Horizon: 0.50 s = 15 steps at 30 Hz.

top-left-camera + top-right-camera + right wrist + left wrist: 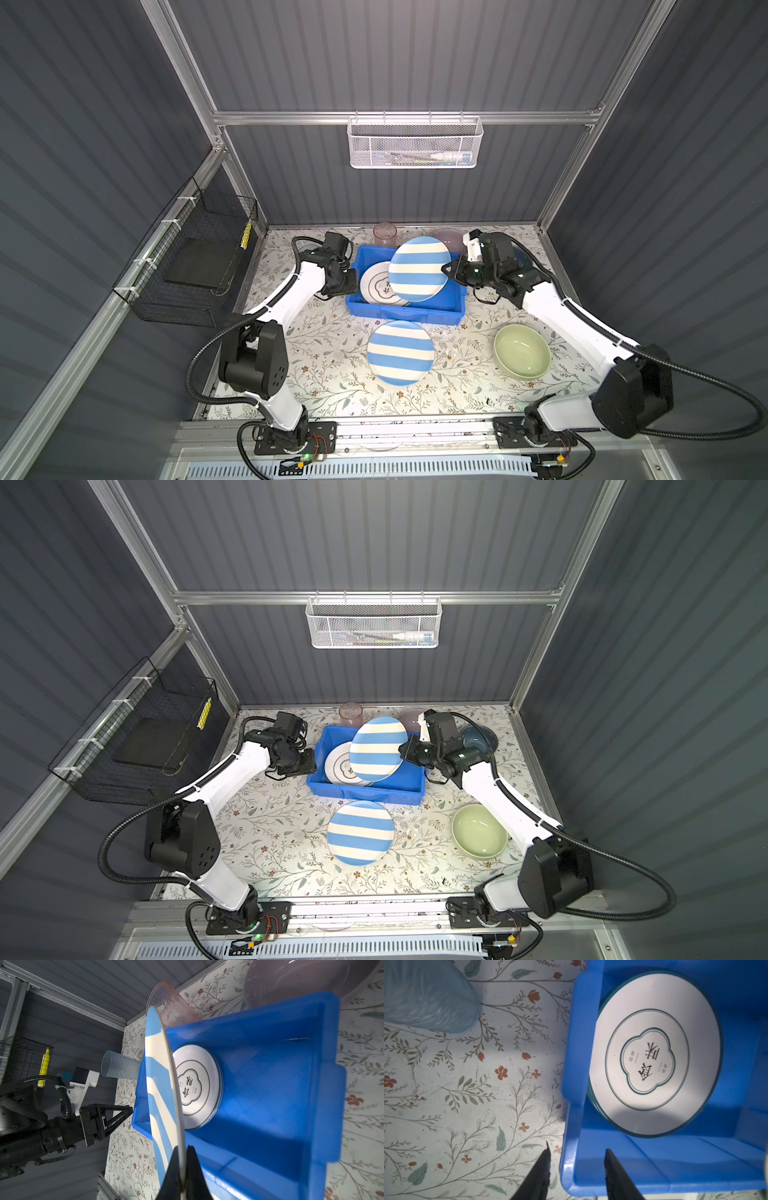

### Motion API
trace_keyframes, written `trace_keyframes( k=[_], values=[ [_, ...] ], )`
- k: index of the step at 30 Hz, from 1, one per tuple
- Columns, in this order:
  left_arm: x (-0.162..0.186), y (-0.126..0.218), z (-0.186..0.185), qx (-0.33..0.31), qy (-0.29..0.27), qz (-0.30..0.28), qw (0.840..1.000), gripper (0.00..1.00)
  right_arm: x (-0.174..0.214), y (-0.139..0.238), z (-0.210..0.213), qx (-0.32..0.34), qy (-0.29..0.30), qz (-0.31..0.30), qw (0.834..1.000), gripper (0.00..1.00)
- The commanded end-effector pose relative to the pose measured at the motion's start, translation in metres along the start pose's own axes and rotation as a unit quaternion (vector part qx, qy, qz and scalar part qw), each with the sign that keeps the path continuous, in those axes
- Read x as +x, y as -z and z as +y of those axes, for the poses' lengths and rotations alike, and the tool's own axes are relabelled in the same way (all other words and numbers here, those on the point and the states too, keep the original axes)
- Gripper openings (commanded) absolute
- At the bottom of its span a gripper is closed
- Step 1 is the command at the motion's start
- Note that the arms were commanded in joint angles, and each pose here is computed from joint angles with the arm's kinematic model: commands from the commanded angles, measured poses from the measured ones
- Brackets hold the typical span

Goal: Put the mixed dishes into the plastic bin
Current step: 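Lift the blue-striped plate with both grippers and carry it over the bin, then lower the striped plate onto the cloud-emblem plate and open both grippers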

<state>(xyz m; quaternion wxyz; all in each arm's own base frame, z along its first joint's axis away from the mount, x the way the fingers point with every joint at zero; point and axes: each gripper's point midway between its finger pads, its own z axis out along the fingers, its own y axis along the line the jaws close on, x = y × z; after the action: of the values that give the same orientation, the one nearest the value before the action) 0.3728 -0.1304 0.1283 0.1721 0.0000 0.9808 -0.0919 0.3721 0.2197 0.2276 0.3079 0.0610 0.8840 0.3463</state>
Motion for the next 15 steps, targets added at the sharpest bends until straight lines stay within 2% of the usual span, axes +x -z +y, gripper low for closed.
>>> trace_keyframes(
  k=[1,7,15],
  values=[
    [-0.011,-0.002,0.001,0.007,-0.013,-0.003,1.0,0.42,-0.025,-0.01,0.024,-0.045,0.004,-0.027,0.999,0.04],
    [-0.008,-0.012,0.003,0.013,-0.019,0.013,1.0,0.36,-0.015,-0.052,0.019,-0.062,-0.01,0.022,0.998,0.05],
    [0.0,-0.018,-0.001,0.029,-0.013,0.027,0.999,0.31,0.001,-0.088,0.006,-0.066,-0.033,0.05,0.996,0.05]
  ],
)
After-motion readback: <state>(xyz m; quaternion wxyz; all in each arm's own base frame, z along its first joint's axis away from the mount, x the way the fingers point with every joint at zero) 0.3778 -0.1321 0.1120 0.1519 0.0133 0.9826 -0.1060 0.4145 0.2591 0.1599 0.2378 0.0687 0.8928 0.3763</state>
